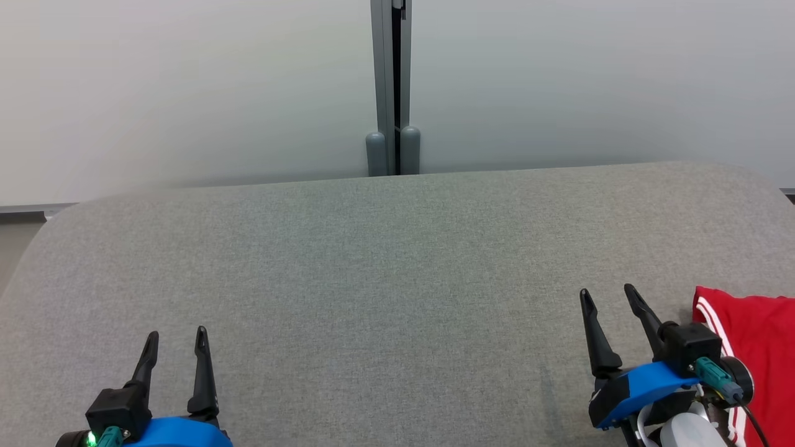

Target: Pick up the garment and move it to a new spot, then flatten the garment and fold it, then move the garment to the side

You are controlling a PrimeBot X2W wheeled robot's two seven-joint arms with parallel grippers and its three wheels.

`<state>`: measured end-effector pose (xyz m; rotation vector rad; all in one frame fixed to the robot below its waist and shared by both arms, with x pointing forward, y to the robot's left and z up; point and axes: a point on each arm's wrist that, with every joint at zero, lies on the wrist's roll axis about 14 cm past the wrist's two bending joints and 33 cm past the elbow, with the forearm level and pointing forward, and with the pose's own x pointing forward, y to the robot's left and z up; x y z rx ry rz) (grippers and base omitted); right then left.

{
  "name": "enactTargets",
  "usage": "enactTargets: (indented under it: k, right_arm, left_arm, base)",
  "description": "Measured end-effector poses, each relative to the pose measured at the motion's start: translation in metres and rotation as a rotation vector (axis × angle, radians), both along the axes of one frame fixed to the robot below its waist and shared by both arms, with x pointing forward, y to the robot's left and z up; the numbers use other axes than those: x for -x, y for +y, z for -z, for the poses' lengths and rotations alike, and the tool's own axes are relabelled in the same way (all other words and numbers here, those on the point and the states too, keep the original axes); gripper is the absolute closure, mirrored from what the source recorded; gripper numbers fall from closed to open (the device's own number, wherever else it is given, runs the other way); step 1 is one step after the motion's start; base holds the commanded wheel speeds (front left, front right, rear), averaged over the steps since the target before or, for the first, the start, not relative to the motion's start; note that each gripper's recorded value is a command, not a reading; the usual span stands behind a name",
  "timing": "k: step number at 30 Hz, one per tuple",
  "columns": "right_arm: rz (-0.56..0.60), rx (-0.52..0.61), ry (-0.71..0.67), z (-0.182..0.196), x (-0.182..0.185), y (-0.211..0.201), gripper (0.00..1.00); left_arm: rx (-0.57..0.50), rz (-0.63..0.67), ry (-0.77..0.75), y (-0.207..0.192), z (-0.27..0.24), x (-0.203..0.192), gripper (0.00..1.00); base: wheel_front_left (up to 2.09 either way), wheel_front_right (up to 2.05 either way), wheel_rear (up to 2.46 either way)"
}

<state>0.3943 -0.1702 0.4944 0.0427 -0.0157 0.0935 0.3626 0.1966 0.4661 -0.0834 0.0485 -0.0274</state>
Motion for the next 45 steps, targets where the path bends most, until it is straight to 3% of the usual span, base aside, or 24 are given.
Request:
enactTargets:
  k: [6, 7, 15, 45]
  right_arm:
    - [0.006, -0.008, -0.010, -0.004, 0.004, -0.002, 0.00]
    - [0.007, -0.012, -0.013, -0.004, 0.004, -0.002, 1.00]
    - [0.028, -0.059, 0.097, 0.028, 0.018, -0.004, 1.00]
    - [0.132, -0.592, 0.112, 0.016, 0.012, -0.021, 1.00]
  left_arm:
    - [0.012, 0.008, -0.019, -0.005, -0.005, 0.003, 0.00]
    - [0.022, 0.011, -0.025, -0.007, -0.007, 0.003, 1.00]
    - [0.081, -0.003, 0.074, -0.011, 0.021, 0.017, 1.00]
    - [0.580, -0.126, 0.078, 0.004, 0.010, 0.005, 1.00]
  base:
    - [0.00, 0.00, 0.00]
    - [0.00, 0.00, 0.00]
    - [0.00, 0.00, 0.00]
    - [0.00, 0.00, 0.00]
